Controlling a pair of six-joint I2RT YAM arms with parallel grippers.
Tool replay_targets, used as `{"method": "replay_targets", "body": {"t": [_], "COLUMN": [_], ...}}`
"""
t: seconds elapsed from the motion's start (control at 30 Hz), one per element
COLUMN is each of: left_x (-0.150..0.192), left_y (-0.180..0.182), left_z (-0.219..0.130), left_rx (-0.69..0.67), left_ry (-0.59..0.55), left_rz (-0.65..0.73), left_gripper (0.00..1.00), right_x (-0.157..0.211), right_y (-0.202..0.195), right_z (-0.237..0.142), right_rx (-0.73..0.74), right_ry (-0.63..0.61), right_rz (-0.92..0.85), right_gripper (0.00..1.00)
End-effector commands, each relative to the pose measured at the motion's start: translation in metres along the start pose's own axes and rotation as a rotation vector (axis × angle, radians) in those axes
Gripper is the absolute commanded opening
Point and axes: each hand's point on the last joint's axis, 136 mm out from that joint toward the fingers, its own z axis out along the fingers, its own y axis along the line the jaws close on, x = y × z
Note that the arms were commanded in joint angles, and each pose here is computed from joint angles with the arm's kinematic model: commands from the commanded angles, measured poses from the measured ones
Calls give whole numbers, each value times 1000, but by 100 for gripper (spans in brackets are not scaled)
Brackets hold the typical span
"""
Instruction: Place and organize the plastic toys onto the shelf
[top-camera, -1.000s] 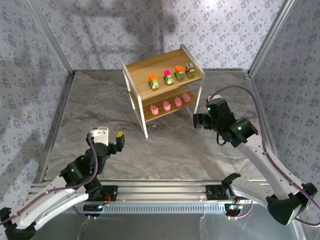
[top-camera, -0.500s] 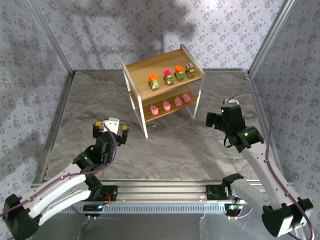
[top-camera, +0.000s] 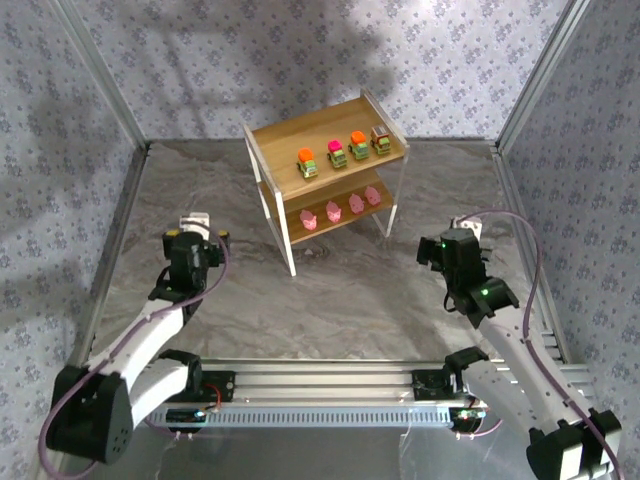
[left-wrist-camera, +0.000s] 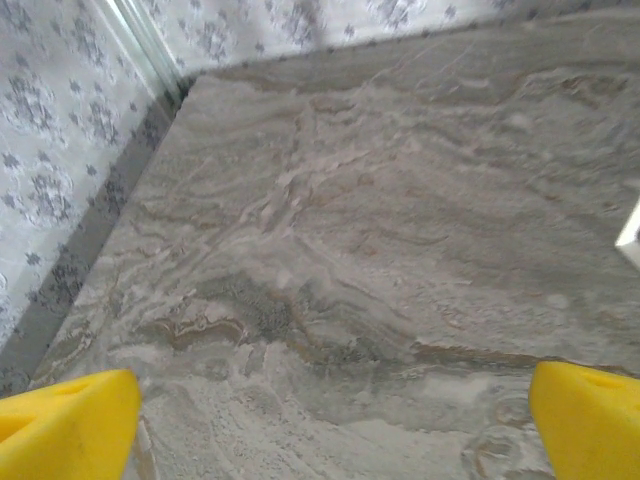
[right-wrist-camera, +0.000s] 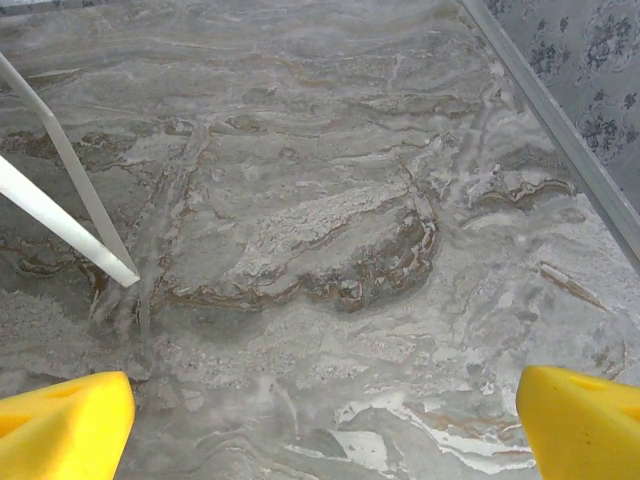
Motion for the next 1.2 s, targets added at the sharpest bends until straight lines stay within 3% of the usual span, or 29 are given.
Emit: {"method": "replay_targets", "body": {"t": [0.0, 0.43, 0.87, 1.17], "left_x": [-5, 9, 27, 28], "left_y": [-9, -2, -6, 2], "left_z": [18, 57, 81, 86], "left_rx": [65, 136, 187, 153], "left_ry": [-56, -74, -64, -35], "left_rz": [1, -73, -127, -155], "left_gripper": [100, 100, 100, 100], "right_x": [-17, -13, -26, -16], "right_y": [-1, 14, 11, 11], "right_z": [2, 33, 47, 97], "right_rx": [16, -18, -39, -13], "right_ry": [-76, -120, -193, -184], "right_rz": [-38, -179, -188, -242], "right_gripper": [100, 100, 100, 99]}}
